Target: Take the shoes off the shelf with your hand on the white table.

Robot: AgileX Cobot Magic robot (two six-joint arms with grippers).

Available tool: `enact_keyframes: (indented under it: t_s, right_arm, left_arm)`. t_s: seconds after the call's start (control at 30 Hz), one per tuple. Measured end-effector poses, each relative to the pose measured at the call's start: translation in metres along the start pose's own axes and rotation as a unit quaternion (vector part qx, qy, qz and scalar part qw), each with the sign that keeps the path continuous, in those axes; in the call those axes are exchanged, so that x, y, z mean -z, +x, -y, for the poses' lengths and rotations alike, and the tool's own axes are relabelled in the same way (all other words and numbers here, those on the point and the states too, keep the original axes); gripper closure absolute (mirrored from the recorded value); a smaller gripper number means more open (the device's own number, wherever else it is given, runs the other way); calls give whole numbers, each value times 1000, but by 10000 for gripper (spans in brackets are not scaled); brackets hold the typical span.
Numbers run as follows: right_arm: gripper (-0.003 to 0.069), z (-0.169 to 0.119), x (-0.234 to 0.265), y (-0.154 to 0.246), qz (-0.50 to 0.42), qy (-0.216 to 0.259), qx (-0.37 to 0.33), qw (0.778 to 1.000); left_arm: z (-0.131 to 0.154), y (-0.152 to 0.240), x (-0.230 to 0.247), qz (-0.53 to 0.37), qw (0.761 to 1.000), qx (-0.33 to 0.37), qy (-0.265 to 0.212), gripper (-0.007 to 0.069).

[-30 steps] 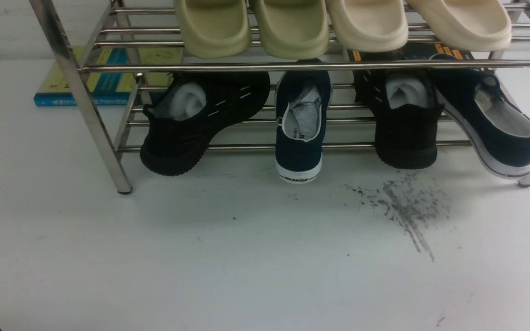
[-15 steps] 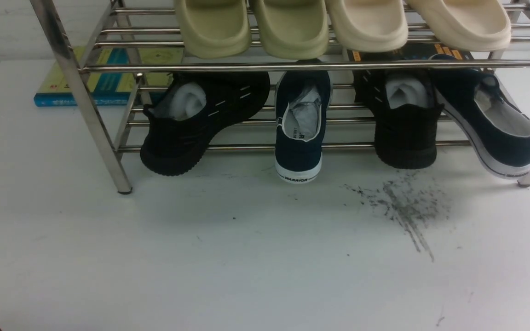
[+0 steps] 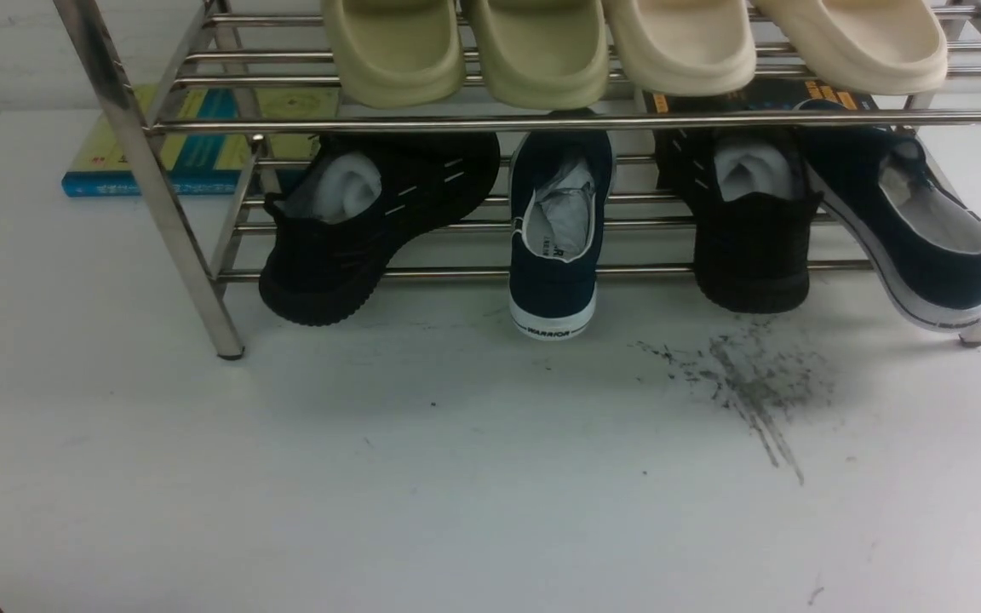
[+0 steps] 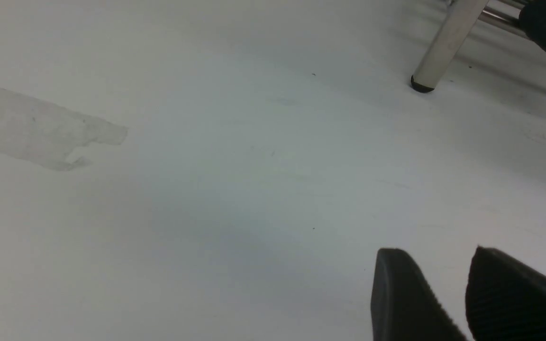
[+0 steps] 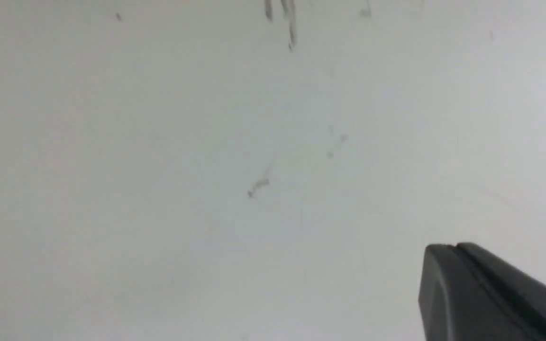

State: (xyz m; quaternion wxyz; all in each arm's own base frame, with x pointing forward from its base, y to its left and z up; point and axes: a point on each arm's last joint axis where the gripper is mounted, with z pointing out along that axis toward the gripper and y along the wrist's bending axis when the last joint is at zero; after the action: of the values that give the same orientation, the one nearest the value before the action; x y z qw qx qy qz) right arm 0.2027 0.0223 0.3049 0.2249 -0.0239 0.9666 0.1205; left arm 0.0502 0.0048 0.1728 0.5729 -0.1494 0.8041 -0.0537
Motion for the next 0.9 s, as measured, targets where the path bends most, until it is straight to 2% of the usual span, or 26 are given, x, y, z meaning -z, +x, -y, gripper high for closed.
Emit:
enact_keyframes:
  t_s: [0.07,0.23,0.37,0.4,0.47,0.5,0.57,0.73,0.9]
  right_arm:
    - [636,0,-3,-27,15,-4,12,1000]
    - [570,1,-6,-64,45,1,47,998]
    - [428,4,-15,-93,82,11,80,993]
    - [421,5,-17,-94,83,12,84,993]
    - [337,8,-24,-101,101,20,102,989]
    - [331,8,-25,-102,107,23,105,988]
    - [274,13,-37,-110,123,35,123,984]
    - [256,20,-59,-119,127,45,133,982]
    - [279,28,-85,-124,121,52,125,983]
  left_arm:
    - [0,0,0,0,1000,0,0,384]
    - [0,0,0,0,1000,0,0,384]
    - [0,0,0,0,1000,0,0,384]
    - [0,0,0,0,1000,0,0,384]
    - [0,0,0,0,1000,0,0,384]
    - [0,0,0,0,1000,0,0,384]
    - [0,0,0,0,1000,0,0,384]
    - [0,0,0,0,1000,0,0,384]
    - [0,0,0,0,1000,0,0,384]
